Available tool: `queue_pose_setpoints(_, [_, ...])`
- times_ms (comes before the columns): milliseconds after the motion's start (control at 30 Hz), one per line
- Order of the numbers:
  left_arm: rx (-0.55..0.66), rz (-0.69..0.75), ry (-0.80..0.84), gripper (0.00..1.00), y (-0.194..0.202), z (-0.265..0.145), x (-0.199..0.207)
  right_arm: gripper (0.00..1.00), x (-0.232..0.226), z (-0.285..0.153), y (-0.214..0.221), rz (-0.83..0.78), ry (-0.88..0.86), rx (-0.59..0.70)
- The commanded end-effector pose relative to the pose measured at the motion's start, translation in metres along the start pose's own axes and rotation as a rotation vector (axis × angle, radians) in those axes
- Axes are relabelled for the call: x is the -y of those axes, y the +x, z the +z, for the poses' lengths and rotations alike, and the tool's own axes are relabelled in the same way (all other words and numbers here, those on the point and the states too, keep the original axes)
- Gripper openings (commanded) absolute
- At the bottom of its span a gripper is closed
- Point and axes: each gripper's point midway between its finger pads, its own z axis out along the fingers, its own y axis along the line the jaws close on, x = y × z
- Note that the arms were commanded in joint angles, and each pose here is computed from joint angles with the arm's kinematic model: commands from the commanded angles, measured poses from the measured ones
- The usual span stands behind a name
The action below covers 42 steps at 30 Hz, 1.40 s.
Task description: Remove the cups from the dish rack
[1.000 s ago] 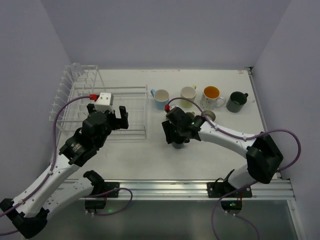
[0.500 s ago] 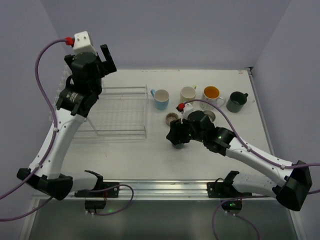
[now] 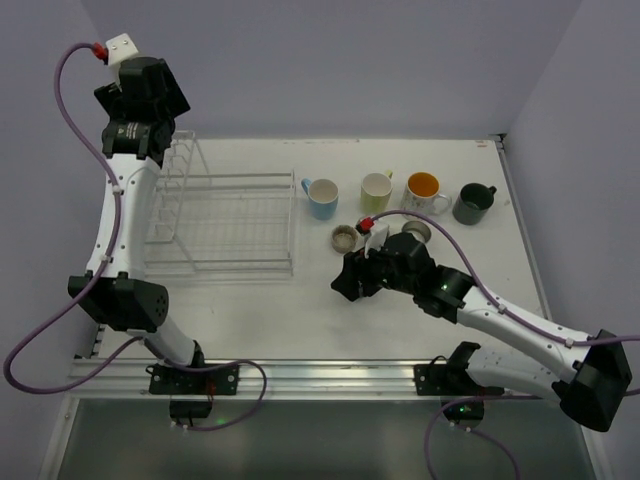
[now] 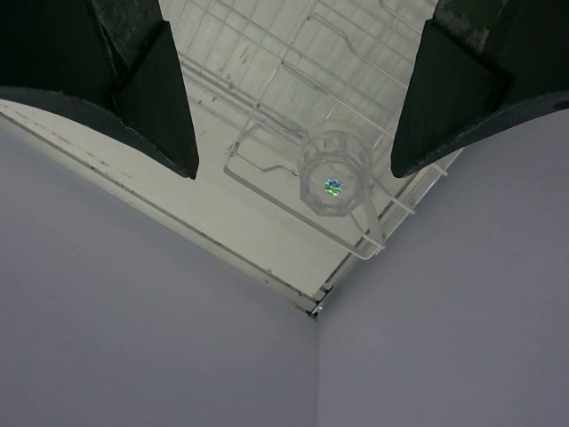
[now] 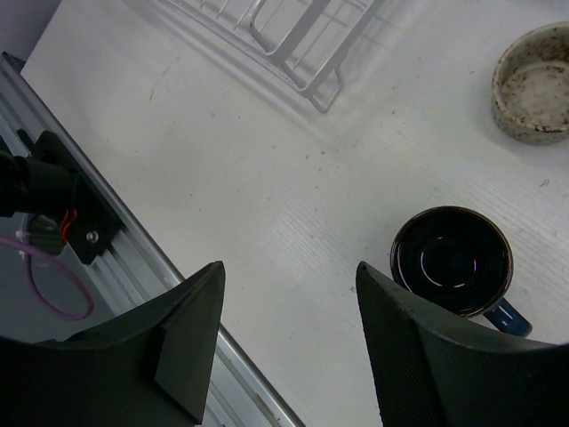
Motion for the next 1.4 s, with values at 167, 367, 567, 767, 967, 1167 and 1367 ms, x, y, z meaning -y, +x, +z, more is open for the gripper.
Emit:
queue_pose_setpoints(167, [-0.052, 0.009, -0.041, 0.89, 0.006, 0.031, -0.006, 0.63, -0.015, -0.003, -0.012, -0.014, -0.068, 0.06])
queue_pose_setpoints(367, [-0.102, 0.038, -0.107, 0.85, 0.031, 0.056, -0.028, 0.63, -0.011, 0.001, -0.011, -0.014, -0.051, 0.051])
queue_pose_setpoints(567, [-0.117, 0.062, -0.13, 0.84, 0.048, 0.066, -0.038, 0.63, -0.007, 0.003, -0.01, -0.015, -0.034, 0.047])
queue_pose_setpoints(767, [-0.154, 0.088, -0.124, 0.82, 0.066, 0.078, -0.035, 0.63, -0.007, 0.004, -0.01, -0.017, -0.031, 0.047])
queue_pose_setpoints(967, [-0.162, 0.089, -0.122, 0.65, 0.075, 0.083, -0.034, 0.63, -0.005, 0.006, -0.009, -0.016, -0.021, 0.043])
queue_pose_setpoints(1167, [-0.171, 0.091, -0.128, 0.54, 0.082, 0.085, -0.037, 0.63, -0.003, 0.004, -0.01, -0.014, -0.012, 0.048])
queue_pose_setpoints(1367, [-0.131, 0.058, -0.097, 0.31, 0.064, 0.076, -0.034, 0.63, -0.005, 0.001, -0.016, -0.014, -0.017, 0.079])
